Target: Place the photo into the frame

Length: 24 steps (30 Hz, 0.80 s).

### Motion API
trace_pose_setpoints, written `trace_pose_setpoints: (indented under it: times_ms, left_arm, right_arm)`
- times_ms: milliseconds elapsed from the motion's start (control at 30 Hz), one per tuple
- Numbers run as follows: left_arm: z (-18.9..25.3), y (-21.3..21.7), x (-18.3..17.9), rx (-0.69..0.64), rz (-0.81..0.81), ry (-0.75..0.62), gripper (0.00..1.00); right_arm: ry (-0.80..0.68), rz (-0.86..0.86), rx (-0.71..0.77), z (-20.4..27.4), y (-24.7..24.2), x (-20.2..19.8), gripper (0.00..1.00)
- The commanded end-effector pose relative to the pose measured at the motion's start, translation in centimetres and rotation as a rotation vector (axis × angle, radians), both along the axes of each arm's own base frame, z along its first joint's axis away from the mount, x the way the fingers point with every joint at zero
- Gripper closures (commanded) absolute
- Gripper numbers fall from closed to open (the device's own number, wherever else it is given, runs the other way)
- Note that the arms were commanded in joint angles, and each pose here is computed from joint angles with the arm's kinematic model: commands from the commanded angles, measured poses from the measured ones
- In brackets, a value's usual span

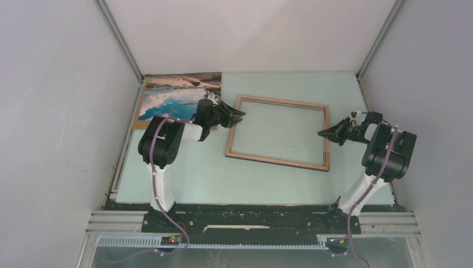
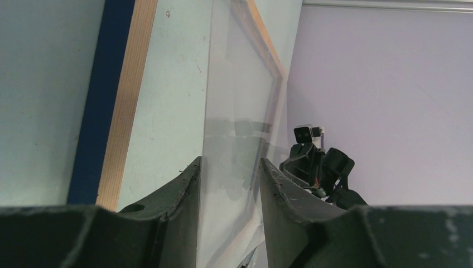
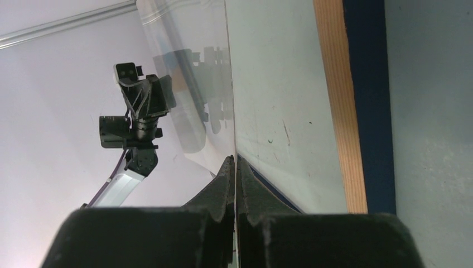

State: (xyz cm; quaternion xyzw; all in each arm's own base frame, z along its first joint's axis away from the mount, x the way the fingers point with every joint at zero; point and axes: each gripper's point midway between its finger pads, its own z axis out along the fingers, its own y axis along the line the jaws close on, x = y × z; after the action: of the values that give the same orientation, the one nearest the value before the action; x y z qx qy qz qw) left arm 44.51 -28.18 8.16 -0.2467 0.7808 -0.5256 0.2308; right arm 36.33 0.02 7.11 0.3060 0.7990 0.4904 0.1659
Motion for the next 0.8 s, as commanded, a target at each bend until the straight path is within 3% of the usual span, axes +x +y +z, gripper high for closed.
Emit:
trace_pose_setpoints:
  times_ms: [0, 767]
  left_arm:
    - [2.2, -0.7, 0.0, -0.029, -0.024, -0.057, 0.58]
    - [2.1, -0.9, -1.0, -0.031, -0.032, -0.052, 0.59]
  right_arm:
    - [-0.017, -0.003, -0.005, 0.0, -0.5, 0.4, 1.00]
    - [0.013, -0.024, -0.046, -0.1, -1.5, -0.7, 1.00]
